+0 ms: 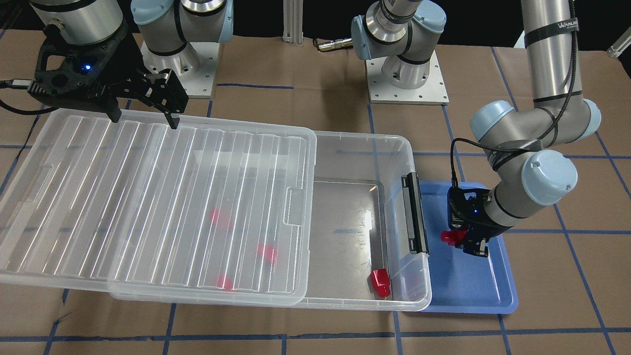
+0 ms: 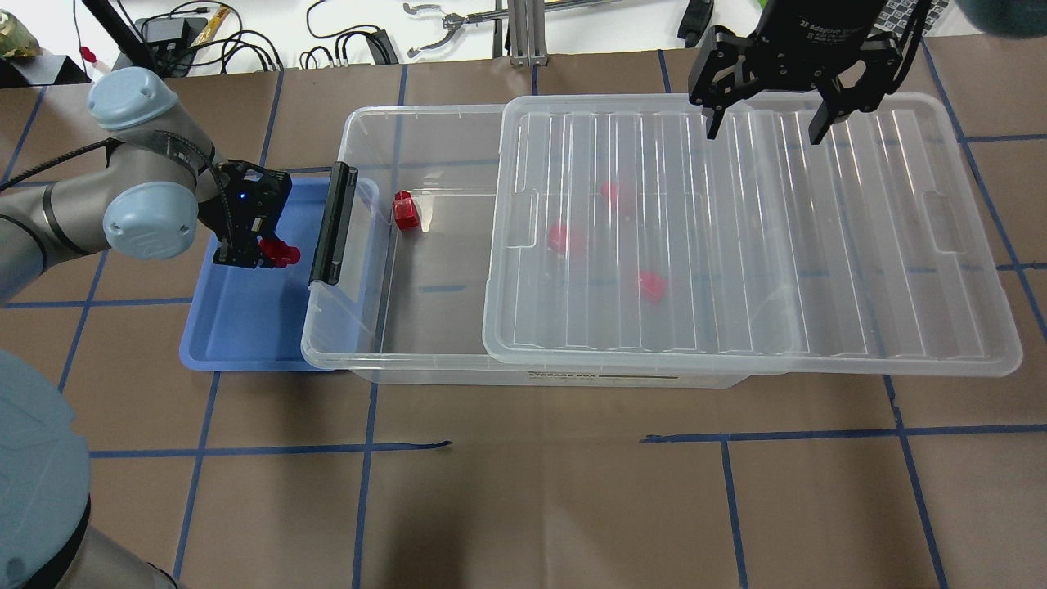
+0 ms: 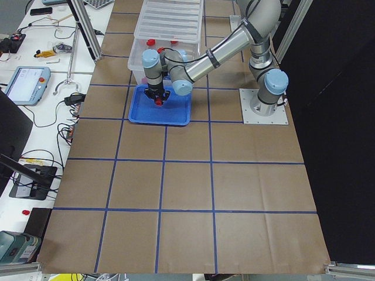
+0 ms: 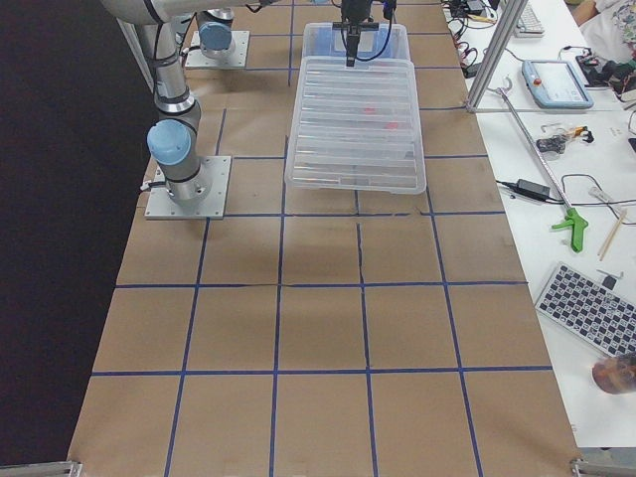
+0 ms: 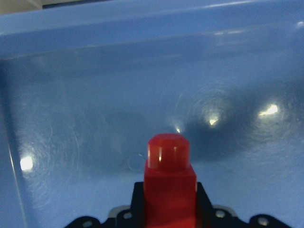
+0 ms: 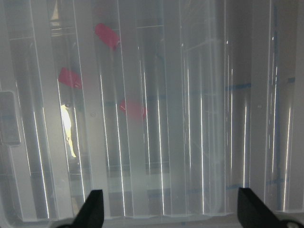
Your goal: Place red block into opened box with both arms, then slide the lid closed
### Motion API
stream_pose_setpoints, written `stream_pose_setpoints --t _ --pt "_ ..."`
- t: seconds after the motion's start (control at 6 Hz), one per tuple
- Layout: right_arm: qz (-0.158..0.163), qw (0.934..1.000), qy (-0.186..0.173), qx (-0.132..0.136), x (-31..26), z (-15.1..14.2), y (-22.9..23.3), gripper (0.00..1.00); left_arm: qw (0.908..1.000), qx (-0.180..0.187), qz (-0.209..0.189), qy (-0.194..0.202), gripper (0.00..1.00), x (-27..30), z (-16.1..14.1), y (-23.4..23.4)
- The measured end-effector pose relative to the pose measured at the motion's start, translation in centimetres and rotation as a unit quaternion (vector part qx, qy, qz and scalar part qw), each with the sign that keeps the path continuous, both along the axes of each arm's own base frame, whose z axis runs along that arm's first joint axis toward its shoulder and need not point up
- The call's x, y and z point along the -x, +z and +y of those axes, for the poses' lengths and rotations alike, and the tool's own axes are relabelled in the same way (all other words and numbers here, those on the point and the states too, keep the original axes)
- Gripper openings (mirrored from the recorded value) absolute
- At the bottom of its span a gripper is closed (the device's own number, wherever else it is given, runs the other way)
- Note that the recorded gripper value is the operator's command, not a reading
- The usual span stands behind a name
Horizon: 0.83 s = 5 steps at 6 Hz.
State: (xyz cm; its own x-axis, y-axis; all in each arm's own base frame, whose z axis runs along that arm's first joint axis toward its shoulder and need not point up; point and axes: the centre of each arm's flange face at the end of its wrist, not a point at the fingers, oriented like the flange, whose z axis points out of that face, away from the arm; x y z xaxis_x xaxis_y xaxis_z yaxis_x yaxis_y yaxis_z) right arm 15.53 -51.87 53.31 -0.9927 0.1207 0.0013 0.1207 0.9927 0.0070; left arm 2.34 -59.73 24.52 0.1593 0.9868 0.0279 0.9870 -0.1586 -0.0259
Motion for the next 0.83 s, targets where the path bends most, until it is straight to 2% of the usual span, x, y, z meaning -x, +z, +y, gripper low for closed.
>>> stream_pose_setpoints --t 0.33,0.67,0.83 --pt "0.009 1.0 0.0 -0.001 0.2 0.0 -0.1 1.0 0.9997 -0.006 0.022 0.008 0.17 1.7 1.1 7.2" --pt "0.01 0.9999 0.0 -0.002 0.2 0.0 -0.2 1.0 0.9987 -0.025 0.042 0.016 0.17 6.3 2.3 14.7" --pt "0.011 0.9999 0.001 -0.002 0.2 0.0 -0.2 1.0 0.9981 -0.038 0.043 0.024 0.17 9.1 2.3 16.0"
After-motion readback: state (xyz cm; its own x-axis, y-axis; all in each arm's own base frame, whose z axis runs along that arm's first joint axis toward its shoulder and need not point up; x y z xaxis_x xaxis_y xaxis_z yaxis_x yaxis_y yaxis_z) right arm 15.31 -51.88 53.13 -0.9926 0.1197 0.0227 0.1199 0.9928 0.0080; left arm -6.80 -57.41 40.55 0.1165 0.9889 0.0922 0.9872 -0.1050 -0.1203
